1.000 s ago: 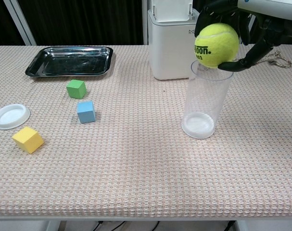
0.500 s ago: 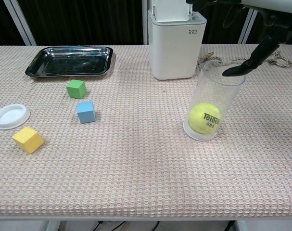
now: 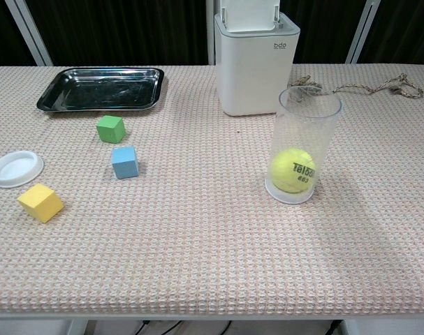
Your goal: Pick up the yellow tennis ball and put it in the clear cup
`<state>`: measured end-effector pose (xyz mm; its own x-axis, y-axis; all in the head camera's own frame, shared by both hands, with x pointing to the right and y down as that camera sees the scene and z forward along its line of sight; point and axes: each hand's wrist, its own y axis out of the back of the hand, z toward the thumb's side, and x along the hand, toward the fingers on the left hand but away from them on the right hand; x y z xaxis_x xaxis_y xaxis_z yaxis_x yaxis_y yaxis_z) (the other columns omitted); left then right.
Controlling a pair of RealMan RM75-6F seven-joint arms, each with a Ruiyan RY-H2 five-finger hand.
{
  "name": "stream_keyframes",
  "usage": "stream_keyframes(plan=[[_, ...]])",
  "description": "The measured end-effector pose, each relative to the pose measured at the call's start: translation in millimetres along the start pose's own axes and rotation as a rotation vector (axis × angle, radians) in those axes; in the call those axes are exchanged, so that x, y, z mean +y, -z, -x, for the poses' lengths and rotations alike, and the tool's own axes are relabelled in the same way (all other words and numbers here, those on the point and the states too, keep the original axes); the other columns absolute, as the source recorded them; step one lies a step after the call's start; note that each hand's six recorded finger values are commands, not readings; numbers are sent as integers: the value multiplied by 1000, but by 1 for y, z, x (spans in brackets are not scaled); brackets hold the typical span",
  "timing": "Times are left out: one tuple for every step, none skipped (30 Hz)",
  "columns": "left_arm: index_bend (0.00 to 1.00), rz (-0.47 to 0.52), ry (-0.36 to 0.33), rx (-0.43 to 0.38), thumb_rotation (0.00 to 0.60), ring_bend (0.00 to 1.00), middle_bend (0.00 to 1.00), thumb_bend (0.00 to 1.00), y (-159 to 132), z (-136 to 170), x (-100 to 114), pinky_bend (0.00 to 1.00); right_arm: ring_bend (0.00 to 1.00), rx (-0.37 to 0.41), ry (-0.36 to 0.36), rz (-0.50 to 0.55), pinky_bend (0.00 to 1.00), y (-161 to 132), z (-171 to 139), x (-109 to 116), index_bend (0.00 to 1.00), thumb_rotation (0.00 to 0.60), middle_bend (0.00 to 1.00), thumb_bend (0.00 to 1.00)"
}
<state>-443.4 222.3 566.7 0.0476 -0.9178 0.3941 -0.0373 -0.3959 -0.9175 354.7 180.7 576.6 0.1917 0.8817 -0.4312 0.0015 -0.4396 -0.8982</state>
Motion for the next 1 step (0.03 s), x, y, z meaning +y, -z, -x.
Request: stream_keyframes(plan=[[83, 1, 0, 0, 600, 0, 8, 40, 0, 0, 0, 2, 0, -31, 2, -2, 0, 12, -7, -3, 0, 600, 0, 152]])
